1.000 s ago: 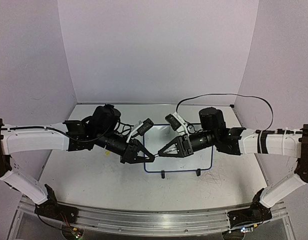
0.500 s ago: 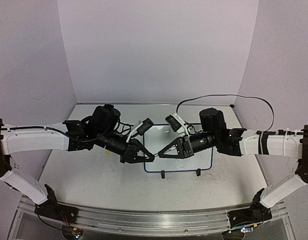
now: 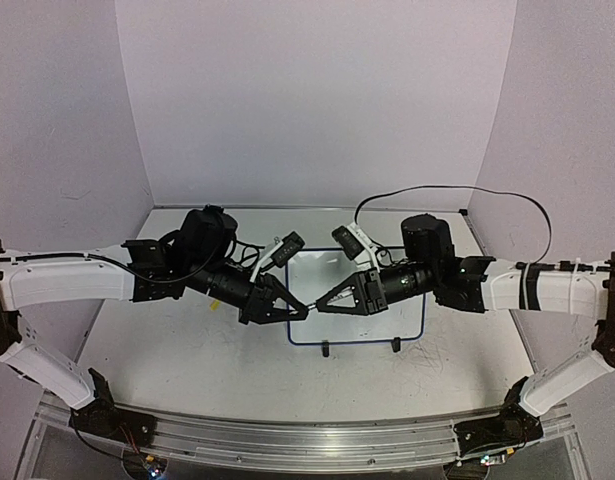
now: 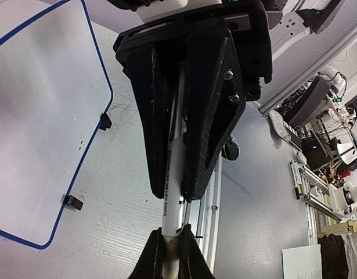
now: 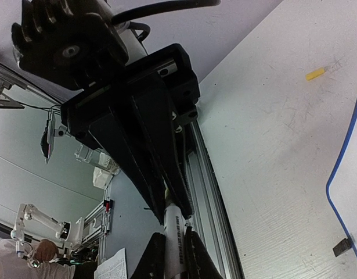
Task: Write a sentence on the whiteboard
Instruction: Pass from the left arm to the right, then hold the whiteboard at the center of the board.
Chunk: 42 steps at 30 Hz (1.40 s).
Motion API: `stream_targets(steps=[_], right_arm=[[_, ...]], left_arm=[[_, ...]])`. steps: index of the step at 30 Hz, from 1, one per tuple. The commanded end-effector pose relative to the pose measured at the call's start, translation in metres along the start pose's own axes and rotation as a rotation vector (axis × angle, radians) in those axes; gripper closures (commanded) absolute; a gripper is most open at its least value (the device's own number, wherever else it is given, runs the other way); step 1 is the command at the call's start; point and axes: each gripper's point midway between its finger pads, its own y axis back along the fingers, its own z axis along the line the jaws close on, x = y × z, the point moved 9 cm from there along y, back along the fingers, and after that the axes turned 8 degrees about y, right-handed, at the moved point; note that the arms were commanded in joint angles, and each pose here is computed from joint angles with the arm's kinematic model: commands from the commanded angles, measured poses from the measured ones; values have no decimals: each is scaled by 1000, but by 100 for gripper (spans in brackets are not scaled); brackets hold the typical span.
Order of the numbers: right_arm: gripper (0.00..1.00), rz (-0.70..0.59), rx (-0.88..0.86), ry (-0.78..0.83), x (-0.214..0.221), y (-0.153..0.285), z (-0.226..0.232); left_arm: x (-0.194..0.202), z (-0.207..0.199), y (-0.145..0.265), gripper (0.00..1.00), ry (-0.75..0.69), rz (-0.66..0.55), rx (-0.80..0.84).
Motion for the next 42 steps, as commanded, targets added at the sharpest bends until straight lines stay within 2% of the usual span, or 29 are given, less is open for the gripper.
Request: stream_targets(steps=[1,3,6,12,15,17,21,25,28,31,35,38,42], right_arm=[[87,-38,-44,78,-18,-7,11],[86,-31,-48,73,-17,-8,10],[78,-39,-44,77,-18,-7,11],[75,-39,-46,75,-19,-7,11],[81,-41,-41,67,-18,-7,10],[97,-44,-33,58,-19,-8,9],[100,-58,-17,62,-21,-7,10],[100,-79,44,85,-22,-3,10],[100,-97,182,109,-22,5,5],[100,-122,339,115,-21,18,2],[100,-260,546,113,-19,51,11],[100,-369,675,136,-8,77,17],[100,-417,768,241,-10,97,29]], left_arm=[[-19,-10,3,100,-70,-80,29],[-19,-9,2,100,-70,-79,29],[-18,-10,3,100,-70,-79,30],[-16,-10,4,100,-66,-78,27],[-17,-11,5,100,-70,-81,28],[-17,-11,5,100,-68,-80,31],[-17,-9,5,97,-62,-85,15],[-20,-7,13,64,-47,-143,-77],[-24,-8,24,40,-42,-202,-146],[-26,-7,36,21,-20,-263,-213],[-26,1,52,7,38,-339,-306],[-24,12,64,4,101,-400,-393],[-23,29,83,1,195,-481,-486]])
